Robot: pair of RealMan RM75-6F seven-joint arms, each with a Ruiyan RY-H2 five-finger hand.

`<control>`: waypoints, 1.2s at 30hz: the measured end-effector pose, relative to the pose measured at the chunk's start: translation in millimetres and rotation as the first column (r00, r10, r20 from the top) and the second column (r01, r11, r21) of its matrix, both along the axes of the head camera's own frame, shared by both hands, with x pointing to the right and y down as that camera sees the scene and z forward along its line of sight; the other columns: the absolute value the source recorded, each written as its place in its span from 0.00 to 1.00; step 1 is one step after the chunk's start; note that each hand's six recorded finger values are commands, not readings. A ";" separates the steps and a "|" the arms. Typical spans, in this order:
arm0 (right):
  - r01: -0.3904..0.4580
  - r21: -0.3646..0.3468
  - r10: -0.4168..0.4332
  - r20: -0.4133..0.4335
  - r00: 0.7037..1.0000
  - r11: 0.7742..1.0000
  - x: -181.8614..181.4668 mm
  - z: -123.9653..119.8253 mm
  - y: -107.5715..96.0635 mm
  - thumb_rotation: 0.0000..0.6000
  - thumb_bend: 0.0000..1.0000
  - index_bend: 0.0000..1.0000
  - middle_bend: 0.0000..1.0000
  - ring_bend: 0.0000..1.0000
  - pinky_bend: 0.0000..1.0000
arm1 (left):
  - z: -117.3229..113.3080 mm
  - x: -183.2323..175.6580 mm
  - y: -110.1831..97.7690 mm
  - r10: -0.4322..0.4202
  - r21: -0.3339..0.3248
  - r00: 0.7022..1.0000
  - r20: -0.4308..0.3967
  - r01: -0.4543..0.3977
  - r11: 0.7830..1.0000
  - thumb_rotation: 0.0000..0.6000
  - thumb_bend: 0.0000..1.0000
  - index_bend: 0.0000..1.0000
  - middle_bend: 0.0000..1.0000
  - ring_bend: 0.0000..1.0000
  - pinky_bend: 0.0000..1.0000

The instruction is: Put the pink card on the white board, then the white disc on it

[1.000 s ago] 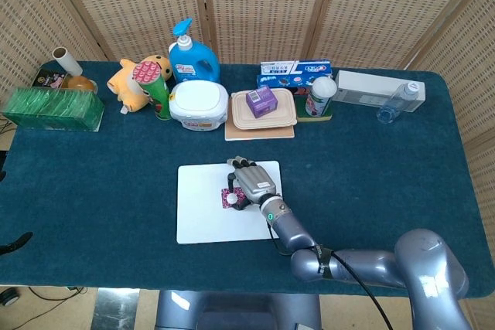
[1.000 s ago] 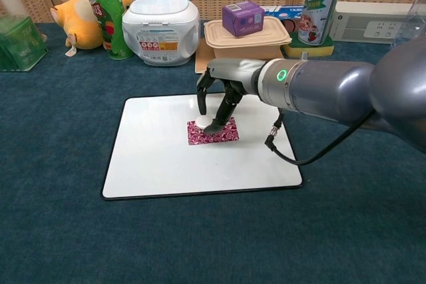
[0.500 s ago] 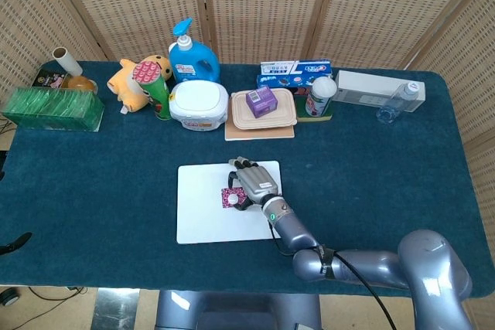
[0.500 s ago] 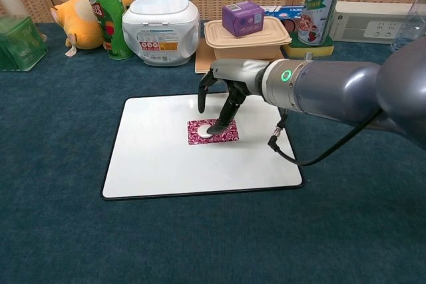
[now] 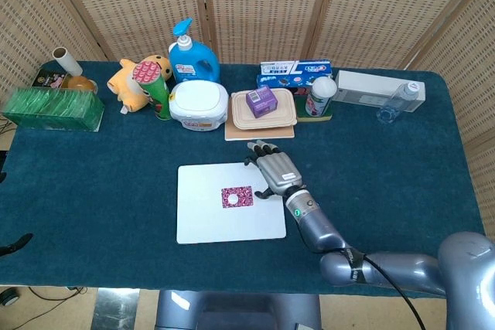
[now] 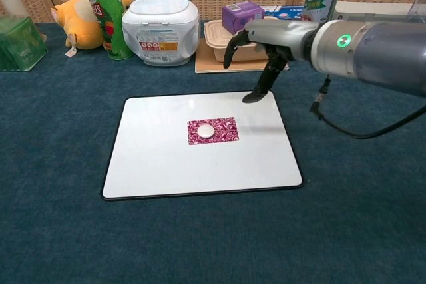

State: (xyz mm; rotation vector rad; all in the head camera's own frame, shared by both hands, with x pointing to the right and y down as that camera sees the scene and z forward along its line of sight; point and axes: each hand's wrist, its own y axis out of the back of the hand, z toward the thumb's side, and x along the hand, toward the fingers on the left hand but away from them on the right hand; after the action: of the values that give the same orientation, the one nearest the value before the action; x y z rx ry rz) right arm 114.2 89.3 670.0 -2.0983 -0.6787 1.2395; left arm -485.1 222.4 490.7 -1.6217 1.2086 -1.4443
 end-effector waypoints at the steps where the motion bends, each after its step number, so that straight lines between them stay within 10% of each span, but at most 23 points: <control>1: 0.000 0.022 0.000 -0.004 1.000 1.000 7.1 -2.8 -2.0 1.00 0.06 0.17 0.05 0.00 0.05 | 0.3 0.6 0.2 0.002 -0.001 1.000 0.003 -0.002 1.000 1.00 0.07 0.00 0.00 0.00 0.00; 9: 0.003 0.208 0.001 -0.020 1.000 0.978 93.5 -30.0 -9.9 0.61 0.00 0.15 0.03 0.00 0.01 | 4.4 9.8 2.4 0.024 -0.012 0.999 0.024 -0.024 1.000 1.00 0.07 0.00 0.00 0.00 0.00; 20: -0.018 0.379 0.081 -0.151 0.985 0.925 231.9 -55.7 -11.0 0.56 0.00 0.10 0.00 0.00 0.00 | 5.7 20.3 10.2 0.048 -0.013 0.997 0.055 -0.048 0.999 1.00 0.07 0.00 0.00 0.00 0.00; 27: -0.033 0.465 0.153 -0.221 0.963 0.885 302.6 -86.7 30.2 0.40 0.00 0.09 0.00 0.00 0.00 | 4.6 18.3 14.9 0.032 0.012 0.996 0.088 -0.033 0.999 1.00 0.07 0.00 0.00 0.00 0.00; 36: -0.139 0.435 0.233 -0.171 0.957 0.890 313.8 -104.0 95.4 0.47 0.00 0.04 0.00 0.00 0.00 | 4.7 17.1 21.6 0.034 0.013 0.994 0.100 -0.035 0.999 1.00 0.07 0.00 0.00 0.00 0.00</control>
State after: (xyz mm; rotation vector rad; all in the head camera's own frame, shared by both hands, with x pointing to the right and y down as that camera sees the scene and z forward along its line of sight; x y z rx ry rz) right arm 428.0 184.7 566.1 -1.5458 -0.9677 1.2713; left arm -468.0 244.0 495.4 -1.5346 1.1276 -1.4728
